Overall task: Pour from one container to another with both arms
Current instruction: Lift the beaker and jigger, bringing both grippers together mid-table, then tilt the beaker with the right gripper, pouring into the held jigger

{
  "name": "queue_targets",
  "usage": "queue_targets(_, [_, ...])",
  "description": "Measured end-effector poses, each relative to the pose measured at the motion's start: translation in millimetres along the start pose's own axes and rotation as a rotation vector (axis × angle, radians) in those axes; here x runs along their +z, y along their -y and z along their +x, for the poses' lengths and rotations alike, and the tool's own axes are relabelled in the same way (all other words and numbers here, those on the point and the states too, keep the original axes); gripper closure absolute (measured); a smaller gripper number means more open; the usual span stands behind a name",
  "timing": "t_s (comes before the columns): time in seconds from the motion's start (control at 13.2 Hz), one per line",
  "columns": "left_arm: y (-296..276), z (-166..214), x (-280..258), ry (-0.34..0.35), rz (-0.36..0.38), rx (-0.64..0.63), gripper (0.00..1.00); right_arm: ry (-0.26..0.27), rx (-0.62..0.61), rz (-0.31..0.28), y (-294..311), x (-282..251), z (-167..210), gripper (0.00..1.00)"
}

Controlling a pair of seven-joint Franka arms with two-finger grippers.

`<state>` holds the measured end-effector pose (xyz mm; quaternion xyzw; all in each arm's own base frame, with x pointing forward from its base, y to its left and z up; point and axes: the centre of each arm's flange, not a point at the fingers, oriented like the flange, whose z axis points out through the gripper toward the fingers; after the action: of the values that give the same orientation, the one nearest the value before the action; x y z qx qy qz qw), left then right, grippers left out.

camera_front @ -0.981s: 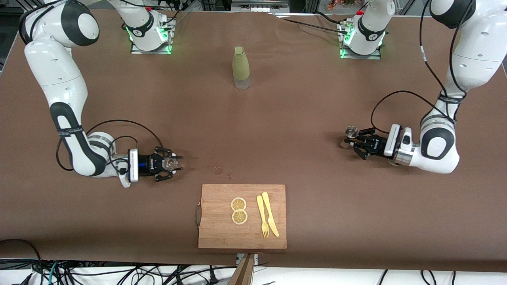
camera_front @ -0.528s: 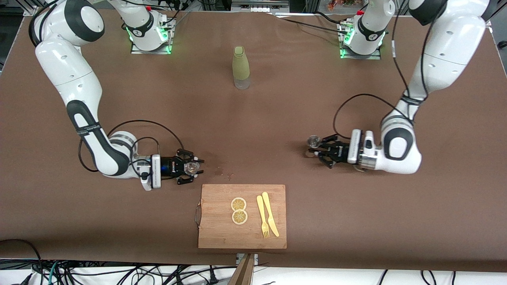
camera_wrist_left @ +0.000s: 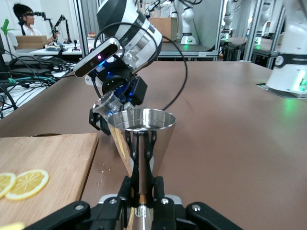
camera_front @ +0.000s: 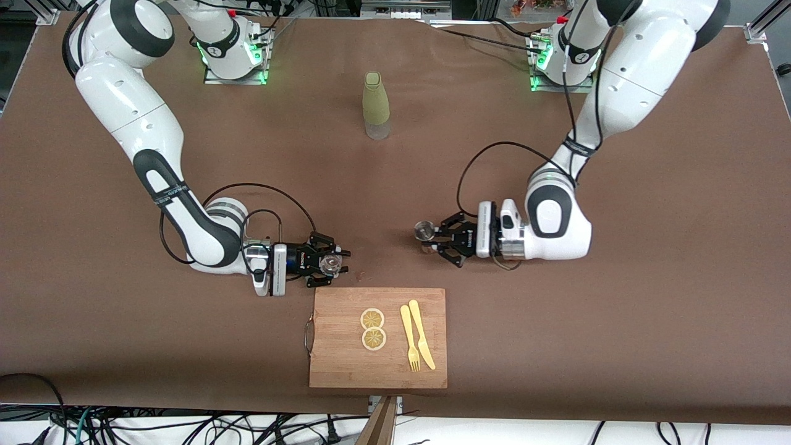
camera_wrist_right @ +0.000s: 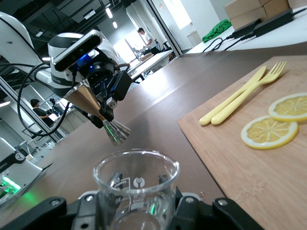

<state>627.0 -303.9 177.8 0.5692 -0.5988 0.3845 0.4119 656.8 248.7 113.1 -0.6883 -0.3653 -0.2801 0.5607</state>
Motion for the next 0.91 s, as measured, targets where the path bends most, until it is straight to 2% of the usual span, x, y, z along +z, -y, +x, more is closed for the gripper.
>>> queue_targets(0.3, [4,-7,32,0.019,0.006,-0.058,0.79,0.069,0.033,0.043,12,27,-6,0.58])
queue_targets(0.6, [5,-22,51,0.006,0.032,-0.119,0.79,0.094,0.015,0.148,22,28,-4,0.59])
queue_targets(0.91, [2,-21,73,-0.011,0.034,-0.159,0.79,0.099,0.064,0.164,21,19,1,0.59])
